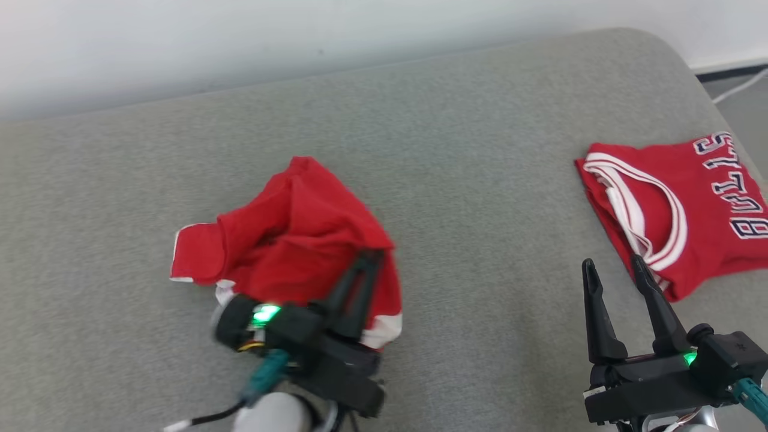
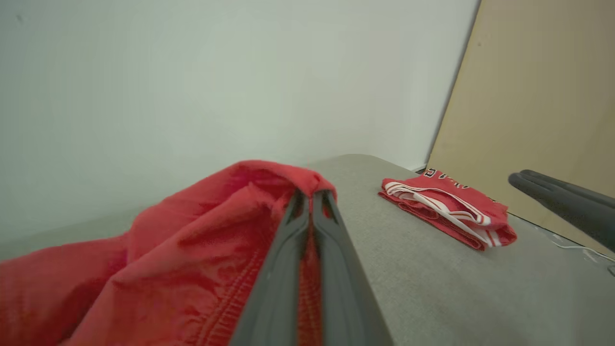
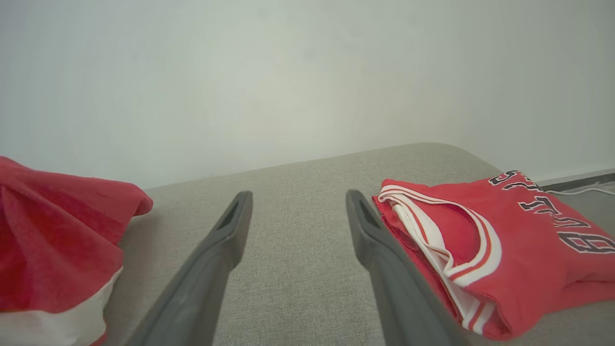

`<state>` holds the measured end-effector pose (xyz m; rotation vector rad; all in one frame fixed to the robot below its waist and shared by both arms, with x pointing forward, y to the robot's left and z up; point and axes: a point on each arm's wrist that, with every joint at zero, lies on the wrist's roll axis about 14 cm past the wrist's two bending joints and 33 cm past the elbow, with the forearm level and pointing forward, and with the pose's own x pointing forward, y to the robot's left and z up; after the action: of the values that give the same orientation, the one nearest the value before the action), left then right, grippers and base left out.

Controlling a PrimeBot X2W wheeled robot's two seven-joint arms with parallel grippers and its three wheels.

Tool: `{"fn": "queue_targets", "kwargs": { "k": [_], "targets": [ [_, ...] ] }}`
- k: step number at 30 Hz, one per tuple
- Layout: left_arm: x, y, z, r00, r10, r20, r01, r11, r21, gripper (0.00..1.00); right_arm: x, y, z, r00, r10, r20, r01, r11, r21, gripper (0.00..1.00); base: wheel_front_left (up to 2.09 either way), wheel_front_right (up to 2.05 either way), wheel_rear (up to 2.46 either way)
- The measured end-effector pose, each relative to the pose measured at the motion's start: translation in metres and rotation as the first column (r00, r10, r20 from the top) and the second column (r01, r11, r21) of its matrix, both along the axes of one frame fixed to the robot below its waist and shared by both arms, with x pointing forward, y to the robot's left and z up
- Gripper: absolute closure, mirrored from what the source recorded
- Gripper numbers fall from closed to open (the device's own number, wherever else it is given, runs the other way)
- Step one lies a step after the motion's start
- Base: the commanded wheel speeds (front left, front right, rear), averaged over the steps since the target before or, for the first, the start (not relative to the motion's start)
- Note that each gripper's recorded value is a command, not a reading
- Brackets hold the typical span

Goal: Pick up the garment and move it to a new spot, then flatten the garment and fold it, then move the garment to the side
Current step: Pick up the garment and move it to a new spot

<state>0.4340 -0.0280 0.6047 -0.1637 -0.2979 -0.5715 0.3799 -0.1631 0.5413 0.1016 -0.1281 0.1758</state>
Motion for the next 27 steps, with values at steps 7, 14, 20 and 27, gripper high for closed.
{"fn": "queue_targets", "kwargs": {
  "k": [7, 14, 20, 27],
  "targets": [
    [-0.009, -0.069, -0.032, 0.974, -0.211, -0.082, 0.213, 0.977, 0.023, 1.0, -0.001, -0.014, -0.002, 0.999, -0.052, -0.004, 0.052, 0.999, 0.013, 0.0, 0.0, 0.0, 0.0],
    [-0.003, -0.104, -0.053, 0.946, -0.294, -0.136, 0.299, 0.954, 0.014, 0.0, -0.007, -0.037, -0.011, 0.99, -0.136, -0.023, 0.137, 0.991, 0.012, 0.0, 0.0, 0.0, 0.0],
    [-0.007, -0.111, -0.042, 0.939, -0.323, -0.114, 0.322, 0.946, -0.03, 0.0, -0.008, -0.045, -0.012, 0.986, -0.166, -0.022, 0.166, 0.986, 0.015, 0.0, 0.0, 0.0, 0.0],
    [0.01, -0.069, -0.016, 0.981, -0.188, -0.054, 0.184, 0.98, -0.07, 0.0, 0.0, -0.029, -0.004, 0.994, -0.11, 0.009, 0.11, 0.994, 0.019, 0.0, 0.0, 0.0, 0.0]
  ]
}}
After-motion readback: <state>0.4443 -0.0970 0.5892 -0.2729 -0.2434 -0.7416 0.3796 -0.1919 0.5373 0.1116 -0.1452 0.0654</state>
